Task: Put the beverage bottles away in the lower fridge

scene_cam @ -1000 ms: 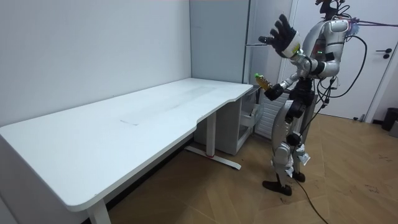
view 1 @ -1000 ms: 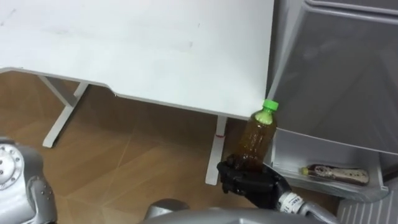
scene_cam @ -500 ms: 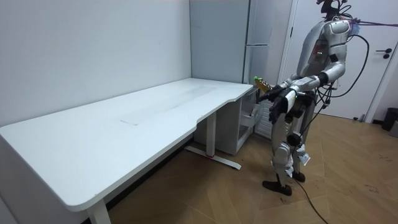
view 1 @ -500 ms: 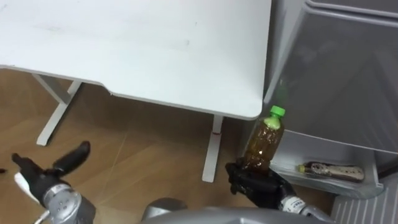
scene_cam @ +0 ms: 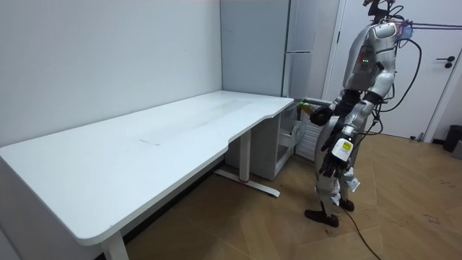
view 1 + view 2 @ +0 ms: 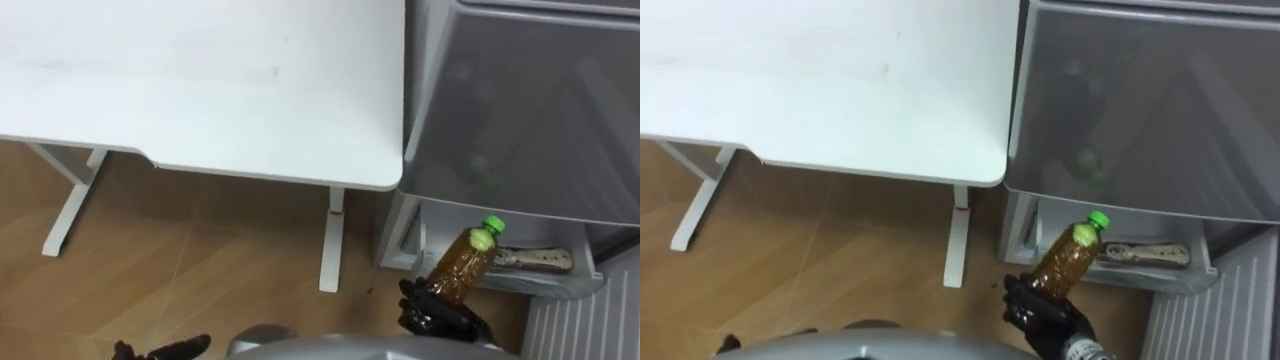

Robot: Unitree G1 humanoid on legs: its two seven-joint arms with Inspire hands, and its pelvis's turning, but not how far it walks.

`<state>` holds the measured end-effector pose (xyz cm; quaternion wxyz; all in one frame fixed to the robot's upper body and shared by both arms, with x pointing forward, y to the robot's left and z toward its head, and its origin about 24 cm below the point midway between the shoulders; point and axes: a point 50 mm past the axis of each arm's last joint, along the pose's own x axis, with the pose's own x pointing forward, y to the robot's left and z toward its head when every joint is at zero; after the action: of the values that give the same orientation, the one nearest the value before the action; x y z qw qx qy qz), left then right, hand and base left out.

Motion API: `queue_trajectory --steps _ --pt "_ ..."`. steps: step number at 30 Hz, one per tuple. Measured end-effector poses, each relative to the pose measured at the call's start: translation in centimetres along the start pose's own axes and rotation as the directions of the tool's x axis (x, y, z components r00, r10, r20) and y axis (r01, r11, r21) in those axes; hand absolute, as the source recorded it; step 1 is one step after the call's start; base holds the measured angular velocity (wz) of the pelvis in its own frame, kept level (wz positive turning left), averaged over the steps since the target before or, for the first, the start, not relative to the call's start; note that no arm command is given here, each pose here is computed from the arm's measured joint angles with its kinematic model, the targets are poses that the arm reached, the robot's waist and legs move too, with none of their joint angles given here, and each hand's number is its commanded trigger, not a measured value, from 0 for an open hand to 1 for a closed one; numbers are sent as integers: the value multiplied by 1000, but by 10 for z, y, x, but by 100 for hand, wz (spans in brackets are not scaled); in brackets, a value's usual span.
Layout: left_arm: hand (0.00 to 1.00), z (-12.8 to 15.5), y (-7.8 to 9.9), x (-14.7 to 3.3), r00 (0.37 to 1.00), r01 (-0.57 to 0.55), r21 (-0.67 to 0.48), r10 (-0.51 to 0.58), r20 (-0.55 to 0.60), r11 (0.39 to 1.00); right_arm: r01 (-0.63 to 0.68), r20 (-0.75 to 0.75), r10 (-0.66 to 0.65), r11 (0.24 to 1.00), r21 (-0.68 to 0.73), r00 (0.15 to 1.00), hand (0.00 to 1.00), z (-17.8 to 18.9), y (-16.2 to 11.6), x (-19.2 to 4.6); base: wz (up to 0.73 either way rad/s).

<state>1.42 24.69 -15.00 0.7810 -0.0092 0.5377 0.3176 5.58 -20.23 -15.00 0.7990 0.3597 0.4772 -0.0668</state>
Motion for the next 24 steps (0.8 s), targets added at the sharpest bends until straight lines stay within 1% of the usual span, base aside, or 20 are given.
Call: queue_trajectory --steps 3,6,10,13,17,21,24 --pt "0 -4 0 0 1000 25 63 -24 -19 998 23 -2 -23 1000 -4 1000 100 3 -2 2 0" --pt "0 -3 -6 1 998 62 114 -60 -21 992 52 -9 -52 999 15 999 100 3 -5 4 0" --pt "0 -9 -15 0 992 121 161 -114 -53 980 98 11 -101 983 155 995 100 1 -8 6 0" --pt "0 -14 -17 -1 986 156 197 -142 -83 968 108 30 -118 969 222 993 100 2 -9 6 0" --pt "0 -11 -20 0 983 184 276 -171 -71 943 106 39 -120 959 263 992 100 2 -10 5 0" --pt "0 -4 -24 2 978 209 310 -201 -58 928 66 89 -109 920 387 990 100 7 -6 8 -1" --pt "0 2 -27 3 973 229 334 -227 -48 914 22 147 -104 880 475 984 100 22 3 14 0"
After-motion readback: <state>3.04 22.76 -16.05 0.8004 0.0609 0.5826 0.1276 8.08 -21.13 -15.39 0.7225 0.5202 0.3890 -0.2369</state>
